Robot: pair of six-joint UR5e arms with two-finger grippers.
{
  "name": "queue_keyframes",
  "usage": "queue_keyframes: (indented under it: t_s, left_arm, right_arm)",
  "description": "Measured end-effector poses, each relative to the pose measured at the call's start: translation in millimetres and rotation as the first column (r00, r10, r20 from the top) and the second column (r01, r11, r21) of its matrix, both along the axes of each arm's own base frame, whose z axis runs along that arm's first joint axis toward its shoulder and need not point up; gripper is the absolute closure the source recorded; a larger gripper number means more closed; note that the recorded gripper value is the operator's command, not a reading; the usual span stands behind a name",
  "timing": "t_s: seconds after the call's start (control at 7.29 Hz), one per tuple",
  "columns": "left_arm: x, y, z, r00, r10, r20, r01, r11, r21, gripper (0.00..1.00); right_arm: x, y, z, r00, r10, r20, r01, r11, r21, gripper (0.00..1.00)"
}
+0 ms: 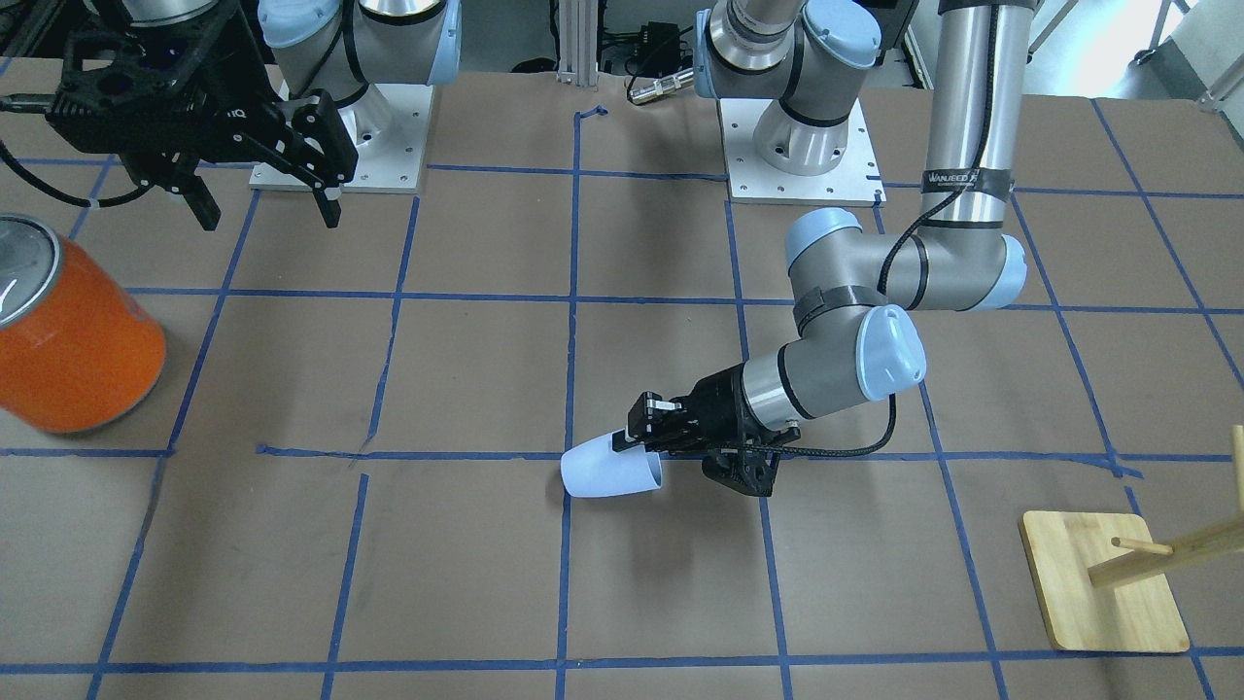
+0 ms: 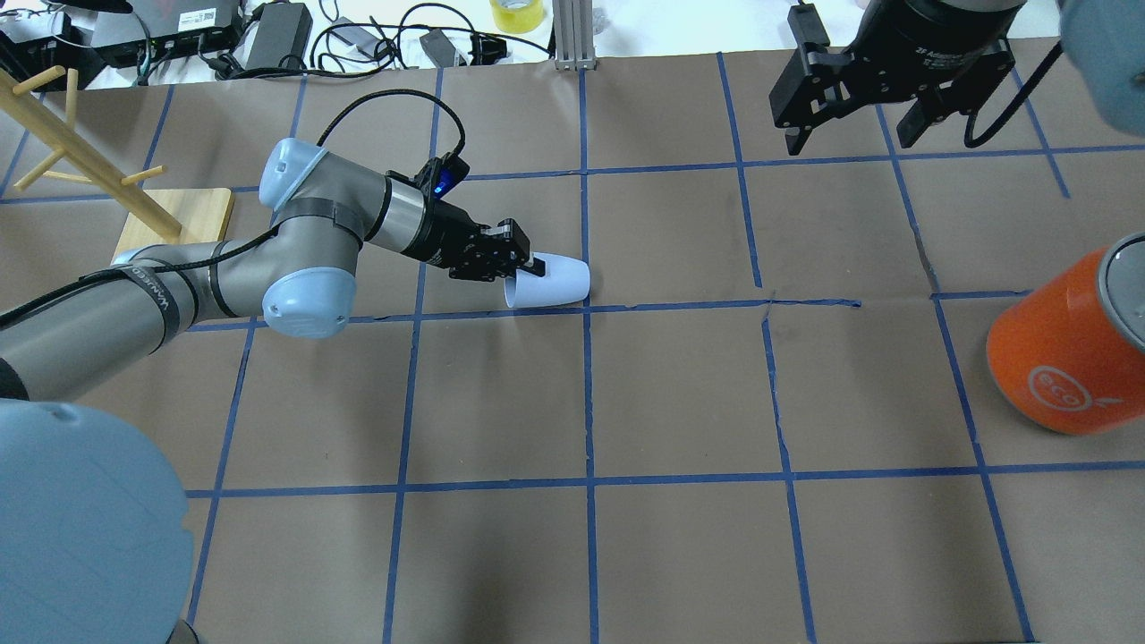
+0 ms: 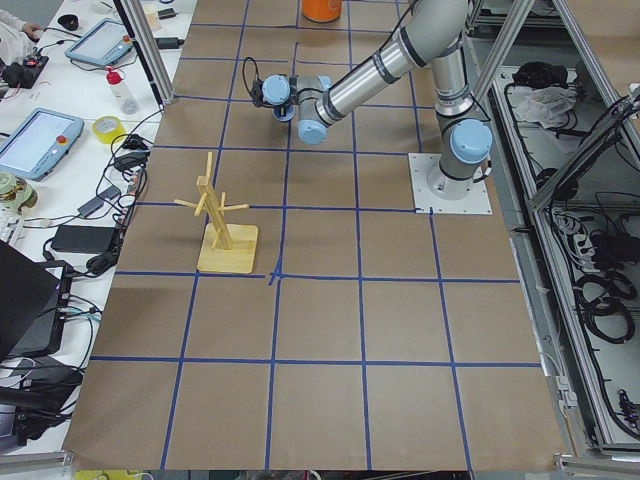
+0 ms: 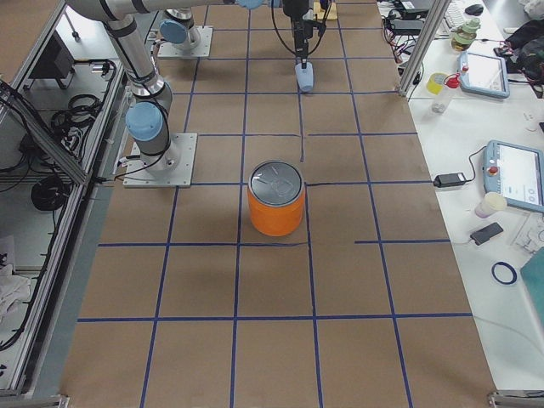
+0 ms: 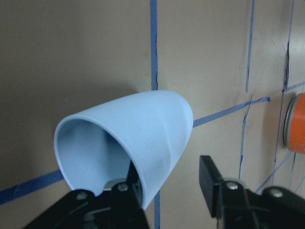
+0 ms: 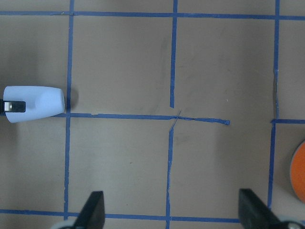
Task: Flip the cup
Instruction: 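Lift the cup with the left gripper and rotate it mouth up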
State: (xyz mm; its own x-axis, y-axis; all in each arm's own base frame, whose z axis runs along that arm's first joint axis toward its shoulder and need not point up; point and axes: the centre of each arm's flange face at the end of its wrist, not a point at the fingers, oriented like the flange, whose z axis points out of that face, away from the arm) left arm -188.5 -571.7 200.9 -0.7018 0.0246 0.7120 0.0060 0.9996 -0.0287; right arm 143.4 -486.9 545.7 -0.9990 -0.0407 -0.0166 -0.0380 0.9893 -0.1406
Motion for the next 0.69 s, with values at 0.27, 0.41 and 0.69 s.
queue_keyframes:
  t_s: [0.27,0.41,0.69]
  left_arm:
    - [-0.7,-4.0,11.2,1.0,0.03,0.0,-0.03,1.0,0.005,1.0]
    - [-2.1,-9.0,25.1,0.999,0.049,-0.001,-0.049,0.999,-0.004,1.0]
    - [-1.3,-22.7,67.5,0.996,0.085,0.039,-0.083,0.995,-0.053,1.0]
  right_arm:
    - [0.0,-0.1,2.8,1.0,0.001,0.0,-0.001,1.0,-0.006,0.0]
    - [0.6,0.1,2.7,1.0,0.002,0.0,-0.002,1.0,-0.006,0.0]
    - [1.6,0.6,1.6,1.0,0.004,0.0,-0.004,1.0,-0.004,0.0]
